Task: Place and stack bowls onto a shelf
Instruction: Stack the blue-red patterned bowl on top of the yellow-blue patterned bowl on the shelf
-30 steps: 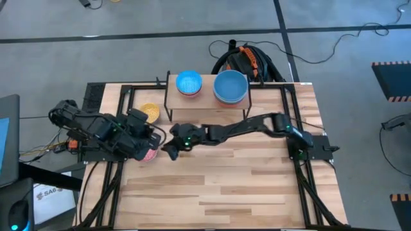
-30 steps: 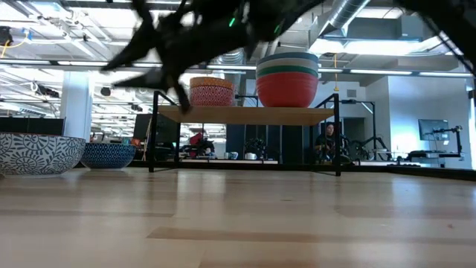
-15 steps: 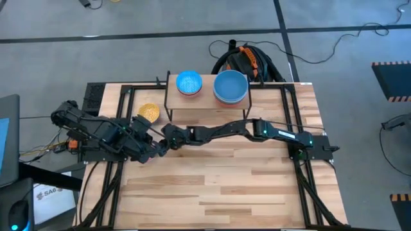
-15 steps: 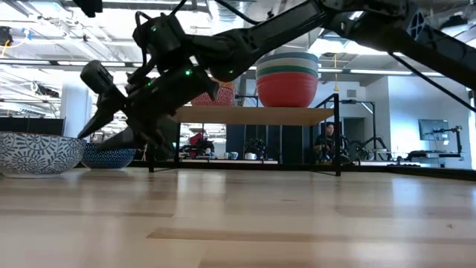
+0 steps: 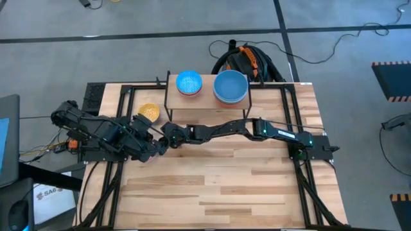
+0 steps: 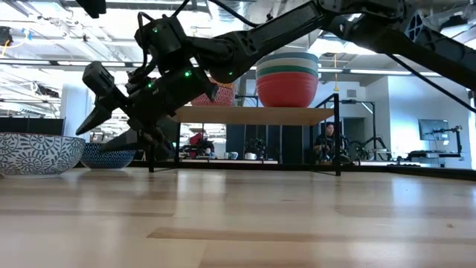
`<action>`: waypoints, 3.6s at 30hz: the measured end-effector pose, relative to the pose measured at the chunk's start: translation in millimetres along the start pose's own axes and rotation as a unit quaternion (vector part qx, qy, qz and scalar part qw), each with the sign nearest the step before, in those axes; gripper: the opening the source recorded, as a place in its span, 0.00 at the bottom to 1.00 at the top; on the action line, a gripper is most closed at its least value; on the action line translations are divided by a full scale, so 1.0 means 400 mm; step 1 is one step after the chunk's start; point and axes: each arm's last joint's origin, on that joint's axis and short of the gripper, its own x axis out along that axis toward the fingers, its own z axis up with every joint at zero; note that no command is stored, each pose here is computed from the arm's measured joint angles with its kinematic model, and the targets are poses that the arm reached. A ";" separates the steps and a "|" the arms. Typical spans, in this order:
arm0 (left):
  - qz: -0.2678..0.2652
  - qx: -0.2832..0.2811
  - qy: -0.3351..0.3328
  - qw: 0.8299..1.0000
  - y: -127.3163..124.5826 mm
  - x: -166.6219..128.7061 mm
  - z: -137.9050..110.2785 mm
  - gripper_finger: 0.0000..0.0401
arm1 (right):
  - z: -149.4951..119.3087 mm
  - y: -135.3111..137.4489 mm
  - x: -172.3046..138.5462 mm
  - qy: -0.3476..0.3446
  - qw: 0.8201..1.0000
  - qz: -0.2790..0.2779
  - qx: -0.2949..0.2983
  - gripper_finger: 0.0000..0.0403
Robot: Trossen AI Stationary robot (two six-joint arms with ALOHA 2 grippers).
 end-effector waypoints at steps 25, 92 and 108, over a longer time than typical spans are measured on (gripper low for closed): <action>-0.002 -0.034 0.023 0.999 0.001 0.003 0.002 0.24 | -0.053 -0.001 -0.005 0.065 0.993 -0.053 0.085 0.35; -0.079 -0.131 -0.083 0.985 -0.043 -0.045 -0.057 0.24 | -0.050 0.038 -0.249 0.345 0.896 -0.208 -0.188 0.35; -0.075 -0.125 -0.096 0.985 -0.041 -0.045 -0.055 0.24 | -0.035 0.048 -0.261 0.350 0.889 -0.192 -0.222 0.09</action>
